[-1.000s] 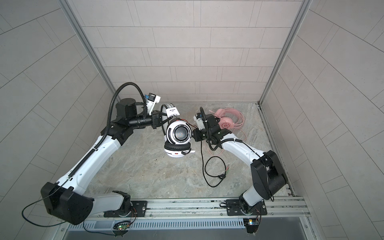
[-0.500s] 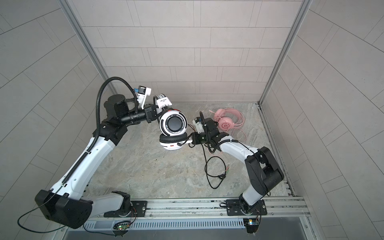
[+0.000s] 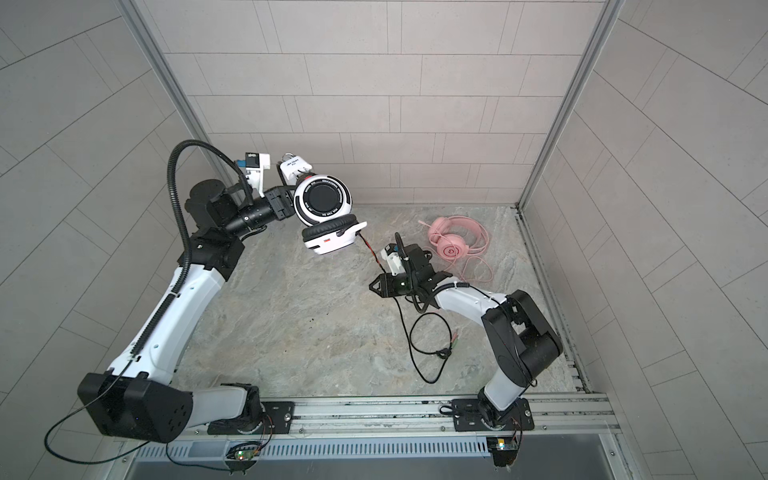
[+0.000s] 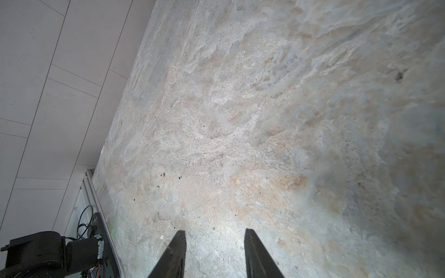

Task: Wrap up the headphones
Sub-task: 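Raise the white headset high with the left gripper while the right holds the cable low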

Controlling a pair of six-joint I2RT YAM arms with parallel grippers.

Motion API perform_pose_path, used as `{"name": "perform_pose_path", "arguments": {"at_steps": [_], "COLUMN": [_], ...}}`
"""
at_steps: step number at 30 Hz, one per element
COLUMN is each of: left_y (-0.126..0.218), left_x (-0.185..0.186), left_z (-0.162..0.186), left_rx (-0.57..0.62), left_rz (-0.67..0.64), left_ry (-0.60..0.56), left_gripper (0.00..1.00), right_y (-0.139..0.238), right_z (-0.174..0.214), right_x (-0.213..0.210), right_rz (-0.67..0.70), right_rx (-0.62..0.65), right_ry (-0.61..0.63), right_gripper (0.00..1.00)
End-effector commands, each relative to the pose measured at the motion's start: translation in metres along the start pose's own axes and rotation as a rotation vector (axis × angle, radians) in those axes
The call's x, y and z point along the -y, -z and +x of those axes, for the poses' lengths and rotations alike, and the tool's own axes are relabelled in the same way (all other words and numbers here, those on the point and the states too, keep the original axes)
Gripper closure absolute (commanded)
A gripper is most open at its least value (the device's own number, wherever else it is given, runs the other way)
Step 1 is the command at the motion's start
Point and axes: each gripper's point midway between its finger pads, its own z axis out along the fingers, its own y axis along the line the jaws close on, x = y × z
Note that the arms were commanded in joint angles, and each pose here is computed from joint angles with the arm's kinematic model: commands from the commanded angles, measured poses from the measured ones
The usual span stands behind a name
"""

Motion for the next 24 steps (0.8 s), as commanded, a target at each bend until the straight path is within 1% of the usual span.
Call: {"name": "perform_pose_path", "arguments": {"at_steps": [1, 8, 9, 12, 13, 18, 20, 22, 24], "left_y": [0.014, 0.035, 0.036, 0.035, 0.037, 0.058, 0.066, 0.074, 0.077], "left_x": [0.034, 0.016, 0.014, 0.005, 0.001, -0.028, -0.034, -0.039, -0.041], "left_z": [-0.045, -0.079, -0.080, -0.075, -0.075, -0.093, -0.103, -0.111, -0.115], "left_rx": [0.130, 0.249, 0.249, 0.231, 0.230, 0.299, 0.332, 0.363, 0.377], "left_rz": [0.079, 0.093, 0.087, 0.065, 0.054, -0.033, -0.044, -0.054, -0.063], "left_ry": [-0.004, 0.092, 0.094, 0.098, 0.101, 0.149, 0.168, 0.173, 0.173], "left_gripper": [1.00, 1.00, 1.00, 1.00, 1.00, 1.00, 1.00, 1.00, 1.00], "right_y": [-0.003, -0.007, -0.008, -0.009, -0.009, -0.009, -0.009, -0.009, -0.009], "right_z": [0.006, 0.014, 0.015, 0.017, 0.018, 0.021, 0.023, 0.025, 0.027], "right_x": [-0.003, -0.008, -0.009, -0.009, -0.008, -0.009, -0.009, -0.010, -0.011], "right_rz": [-0.011, -0.025, -0.028, -0.025, -0.024, -0.031, -0.035, -0.041, -0.042], "right_rx": [-0.011, -0.030, -0.035, -0.044, -0.043, -0.046, -0.050, -0.057, -0.057], "right_ry": [-0.013, -0.006, -0.003, 0.004, 0.002, -0.002, -0.004, -0.003, 0.000], "right_gripper": [0.59, 0.60, 0.64, 0.84, 0.85, 0.83, 0.79, 0.72, 0.72]}}
